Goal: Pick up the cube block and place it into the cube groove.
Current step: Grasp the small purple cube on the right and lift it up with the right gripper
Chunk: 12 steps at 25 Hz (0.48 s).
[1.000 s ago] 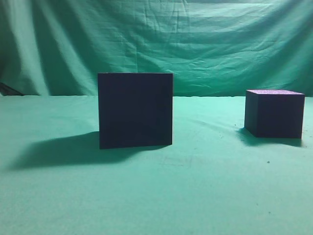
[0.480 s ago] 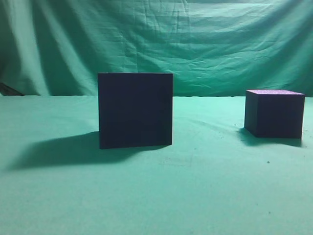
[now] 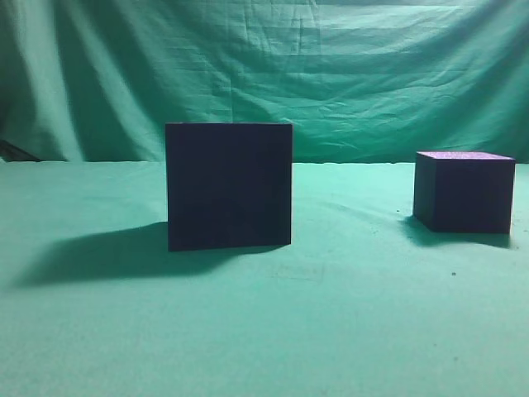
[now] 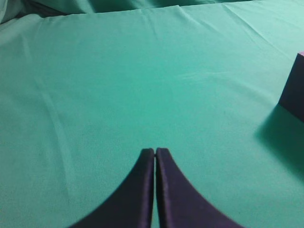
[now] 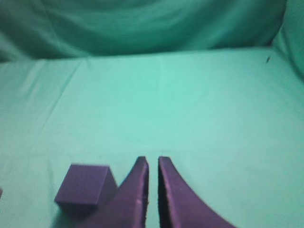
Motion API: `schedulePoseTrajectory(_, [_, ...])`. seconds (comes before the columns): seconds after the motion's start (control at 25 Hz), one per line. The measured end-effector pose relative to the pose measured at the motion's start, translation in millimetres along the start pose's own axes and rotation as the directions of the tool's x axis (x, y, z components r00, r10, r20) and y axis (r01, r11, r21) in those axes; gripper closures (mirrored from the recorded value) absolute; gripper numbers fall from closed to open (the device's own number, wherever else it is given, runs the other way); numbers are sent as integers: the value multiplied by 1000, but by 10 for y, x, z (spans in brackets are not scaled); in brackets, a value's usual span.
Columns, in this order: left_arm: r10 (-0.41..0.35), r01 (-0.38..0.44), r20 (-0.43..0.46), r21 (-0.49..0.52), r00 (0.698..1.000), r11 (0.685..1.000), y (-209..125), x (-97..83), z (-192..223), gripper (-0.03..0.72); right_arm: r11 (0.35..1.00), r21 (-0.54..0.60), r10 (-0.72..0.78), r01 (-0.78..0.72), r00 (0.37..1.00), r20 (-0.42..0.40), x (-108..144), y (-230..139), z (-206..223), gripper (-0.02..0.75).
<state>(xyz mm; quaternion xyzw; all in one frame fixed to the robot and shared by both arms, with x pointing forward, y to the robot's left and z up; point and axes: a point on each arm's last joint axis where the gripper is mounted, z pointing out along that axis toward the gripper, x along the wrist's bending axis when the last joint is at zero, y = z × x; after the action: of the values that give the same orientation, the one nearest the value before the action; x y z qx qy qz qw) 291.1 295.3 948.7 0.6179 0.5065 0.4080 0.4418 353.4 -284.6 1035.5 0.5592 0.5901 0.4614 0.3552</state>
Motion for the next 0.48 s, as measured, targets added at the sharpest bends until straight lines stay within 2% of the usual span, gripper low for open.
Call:
schedulePoseTrajectory(0.16, [0, 0, 0, 0, 1000, 1000, 0, 0, 0, 688, 987, 159, 29, -19, 998, -60, 46, -2, 153, 680])
schedulePoseTrajectory(0.2, [0, 0, 0, 0, 1000, 1000, 0, 0, 0, 688, 977, 211, 13, 7, 995, -95, 74, 40, 192, 738])
schedulePoseTrajectory(0.4, [0, 0, 0, 0, 1000, 1000, 0, 0, 0, 688, 896, 417, -25, 152, 955, -296, 281, 291, 443, 738])
schedulePoseTrajectory(0.48, [0, 0, 0, 0, 1000, 1000, 0, 0, 0, 688, 849, 480, -49, 221, 937, -345, 398, 362, 582, 738])
